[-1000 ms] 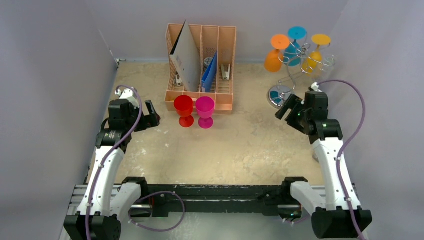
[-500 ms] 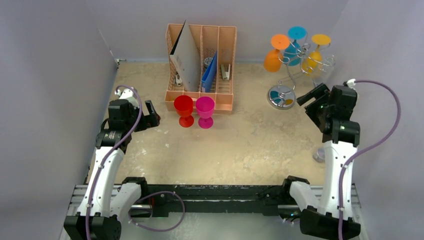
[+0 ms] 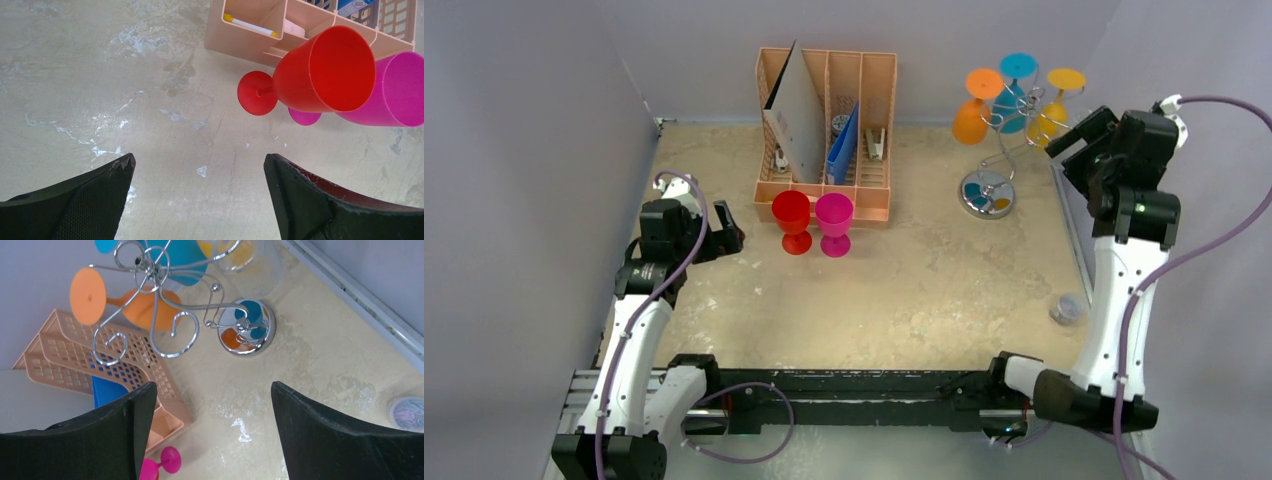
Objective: Take the wine glass off the wine glass rack
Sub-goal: Pick up the wine glass from the wine rack.
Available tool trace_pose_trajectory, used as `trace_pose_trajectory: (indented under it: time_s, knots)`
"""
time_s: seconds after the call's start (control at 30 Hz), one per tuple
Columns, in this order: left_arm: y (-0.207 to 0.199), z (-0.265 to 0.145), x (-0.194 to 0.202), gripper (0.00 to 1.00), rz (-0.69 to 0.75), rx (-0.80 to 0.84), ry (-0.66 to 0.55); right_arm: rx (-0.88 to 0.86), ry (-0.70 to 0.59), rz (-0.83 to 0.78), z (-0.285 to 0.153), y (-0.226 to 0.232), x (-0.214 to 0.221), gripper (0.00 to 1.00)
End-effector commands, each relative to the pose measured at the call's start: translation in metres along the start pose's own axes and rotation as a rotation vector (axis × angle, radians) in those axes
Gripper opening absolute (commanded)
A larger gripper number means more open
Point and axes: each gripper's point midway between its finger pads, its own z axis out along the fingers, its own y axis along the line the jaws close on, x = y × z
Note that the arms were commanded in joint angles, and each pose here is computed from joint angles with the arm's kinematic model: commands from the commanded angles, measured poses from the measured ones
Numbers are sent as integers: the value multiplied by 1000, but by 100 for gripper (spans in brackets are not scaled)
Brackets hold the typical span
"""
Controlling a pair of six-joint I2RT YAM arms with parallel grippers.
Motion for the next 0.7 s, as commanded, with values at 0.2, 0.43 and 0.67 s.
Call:
trace_pose_trajectory:
  time_s: [0.2,0.43,0.67]
  knots:
    - [0,-2,-10,100,27,7,-45,42,-12,133,46,-4,-37,72]
    - [-2,0,-9,100,26,17,-37,-41,11,200,74,9,-53,67]
    - [-2,1,-7,100,23,17,-29,-43,-30,235,91,7,-66,66]
